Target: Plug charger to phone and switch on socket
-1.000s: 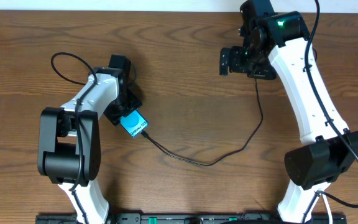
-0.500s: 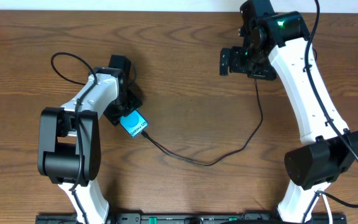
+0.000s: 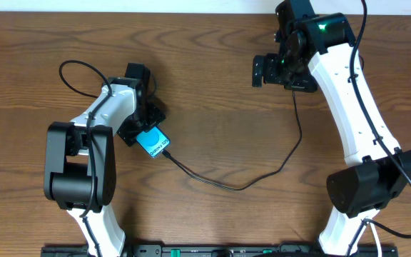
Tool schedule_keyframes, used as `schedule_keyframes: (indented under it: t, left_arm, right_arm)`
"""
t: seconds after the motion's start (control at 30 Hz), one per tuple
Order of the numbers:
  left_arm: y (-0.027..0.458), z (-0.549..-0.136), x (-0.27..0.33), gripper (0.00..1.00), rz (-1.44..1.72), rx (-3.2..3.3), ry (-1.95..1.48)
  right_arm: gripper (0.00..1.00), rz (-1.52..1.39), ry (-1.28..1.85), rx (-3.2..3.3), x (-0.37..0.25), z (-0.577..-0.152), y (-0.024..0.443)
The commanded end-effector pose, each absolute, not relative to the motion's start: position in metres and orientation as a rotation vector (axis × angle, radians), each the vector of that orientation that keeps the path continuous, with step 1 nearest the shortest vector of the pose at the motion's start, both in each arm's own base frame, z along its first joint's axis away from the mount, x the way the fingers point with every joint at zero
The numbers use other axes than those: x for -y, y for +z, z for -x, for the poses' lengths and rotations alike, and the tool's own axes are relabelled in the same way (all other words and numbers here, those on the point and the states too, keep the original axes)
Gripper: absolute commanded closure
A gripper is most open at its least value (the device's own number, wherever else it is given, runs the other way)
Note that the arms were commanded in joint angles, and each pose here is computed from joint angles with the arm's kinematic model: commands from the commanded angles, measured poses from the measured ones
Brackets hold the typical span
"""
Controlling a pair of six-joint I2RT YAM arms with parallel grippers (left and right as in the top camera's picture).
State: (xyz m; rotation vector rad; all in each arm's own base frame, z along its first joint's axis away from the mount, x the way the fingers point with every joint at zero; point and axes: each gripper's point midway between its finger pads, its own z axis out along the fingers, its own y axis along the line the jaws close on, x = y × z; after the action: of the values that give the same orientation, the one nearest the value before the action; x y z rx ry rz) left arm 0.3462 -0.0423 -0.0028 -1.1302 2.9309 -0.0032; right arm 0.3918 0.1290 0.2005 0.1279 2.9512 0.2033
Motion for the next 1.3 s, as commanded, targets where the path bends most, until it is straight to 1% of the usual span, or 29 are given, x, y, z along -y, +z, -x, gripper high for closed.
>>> schedule_keyframes:
  t: [0.0, 0.07, 0.13, 0.43, 0.5, 0.8, 0.93, 1.07, 1.27]
  left_arm:
    - [-0.015, -0.340, 0.040, 0.14, 1.154, -2.954, 0.051]
    - [-0.015, -0.340, 0.040, 0.13, 1.154, -2.954, 0.051]
    - [-0.014, -0.340, 0.040, 0.09, 1.153, -2.952, 0.050]
    - [0.005, -0.353, 0.040, 0.06, 1.131, -2.900, 0.003]
    - [0.009, -0.356, 0.041, 0.03, 1.121, -2.891, -0.009]
    - [0.037, -0.364, 0.042, 0.01, 1.064, -2.834, -0.065]
    - [0.059, -0.369, 0.042, 0.00, 1.027, -2.784, -0.107]
    - [0.089, -0.372, 0.043, 0.02, 0.991, -2.716, -0.158]
    - [0.152, -0.370, 0.043, 0.02, 0.891, -2.576, -0.251]
  right_arm:
    - [0.01, -0.144, 0.205, -2.912, -0.127, -0.392, 0.215]
    - [0.01, -0.144, 0.205, -2.913, -0.127, -0.392, 0.215]
    - [0.01, -0.144, 0.205, -2.912, -0.127, -0.392, 0.215]
    - [0.01, -0.144, 0.202, -2.919, -0.127, -0.390, 0.214]
    - [0.01, -0.143, 0.201, -2.919, -0.127, -0.390, 0.214]
    - [0.01, -0.133, 0.200, -2.919, -0.127, -0.390, 0.214]
    - [0.01, -0.133, 0.200, -2.919, -0.127, -0.390, 0.214]
    - [0.01, -0.133, 0.200, -2.919, -0.127, -0.390, 0.214]
    - [0.01, -0.131, 0.199, -2.919, -0.126, -0.390, 0.214]
